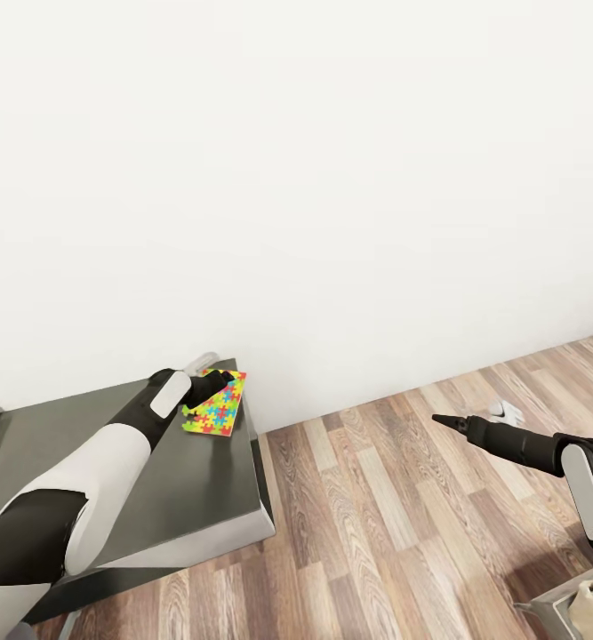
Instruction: Put all the toys in the child's room - the three board games (two on the bed and one on the table), the two jigsaw puzzles on the table, and the tennis ball on the table - inside the toy box on the table in the child's room.
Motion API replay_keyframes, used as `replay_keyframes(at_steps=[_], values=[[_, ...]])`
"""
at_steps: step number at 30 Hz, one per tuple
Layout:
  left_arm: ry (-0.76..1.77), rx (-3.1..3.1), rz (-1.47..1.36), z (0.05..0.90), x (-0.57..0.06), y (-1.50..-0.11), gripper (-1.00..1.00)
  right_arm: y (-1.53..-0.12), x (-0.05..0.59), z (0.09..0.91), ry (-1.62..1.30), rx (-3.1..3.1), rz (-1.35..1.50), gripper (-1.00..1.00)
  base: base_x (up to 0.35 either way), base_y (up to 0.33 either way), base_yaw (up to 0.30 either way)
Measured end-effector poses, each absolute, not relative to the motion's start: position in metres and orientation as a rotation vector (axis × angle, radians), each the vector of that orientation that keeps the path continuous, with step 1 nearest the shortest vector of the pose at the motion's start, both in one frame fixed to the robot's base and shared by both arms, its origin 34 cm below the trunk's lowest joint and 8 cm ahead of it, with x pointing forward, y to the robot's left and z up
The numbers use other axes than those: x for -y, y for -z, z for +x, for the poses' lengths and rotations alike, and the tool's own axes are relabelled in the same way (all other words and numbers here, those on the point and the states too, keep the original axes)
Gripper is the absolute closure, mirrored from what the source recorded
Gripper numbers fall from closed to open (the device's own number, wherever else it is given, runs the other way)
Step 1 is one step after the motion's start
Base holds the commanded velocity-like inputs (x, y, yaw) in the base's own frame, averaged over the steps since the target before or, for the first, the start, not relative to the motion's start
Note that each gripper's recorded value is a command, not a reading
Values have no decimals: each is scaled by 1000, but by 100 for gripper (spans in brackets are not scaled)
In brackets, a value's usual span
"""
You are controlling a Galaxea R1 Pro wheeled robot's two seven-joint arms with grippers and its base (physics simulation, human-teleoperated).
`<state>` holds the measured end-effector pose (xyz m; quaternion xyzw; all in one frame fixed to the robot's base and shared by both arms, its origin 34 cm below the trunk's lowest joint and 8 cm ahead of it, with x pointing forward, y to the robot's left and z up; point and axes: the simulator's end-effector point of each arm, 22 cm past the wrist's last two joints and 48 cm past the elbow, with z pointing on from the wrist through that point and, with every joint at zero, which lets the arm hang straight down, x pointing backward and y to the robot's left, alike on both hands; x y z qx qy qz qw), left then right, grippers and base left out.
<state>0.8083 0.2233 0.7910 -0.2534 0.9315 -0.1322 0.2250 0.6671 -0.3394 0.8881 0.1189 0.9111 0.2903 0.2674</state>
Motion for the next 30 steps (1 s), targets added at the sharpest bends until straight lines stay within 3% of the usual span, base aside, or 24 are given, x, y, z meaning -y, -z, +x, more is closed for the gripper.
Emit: replay_keyframes(at_steps=[18, 30], values=[[366, -2567, -700, 809, -223, -791, -100, -888, 339, 667, -784, -2458, 321, -100, 0, 0, -4], [369, -2567, -702, 809, -222, -791, -100, -888, 339, 667, -785, -2458, 321, -100, 0, 0, -115]])
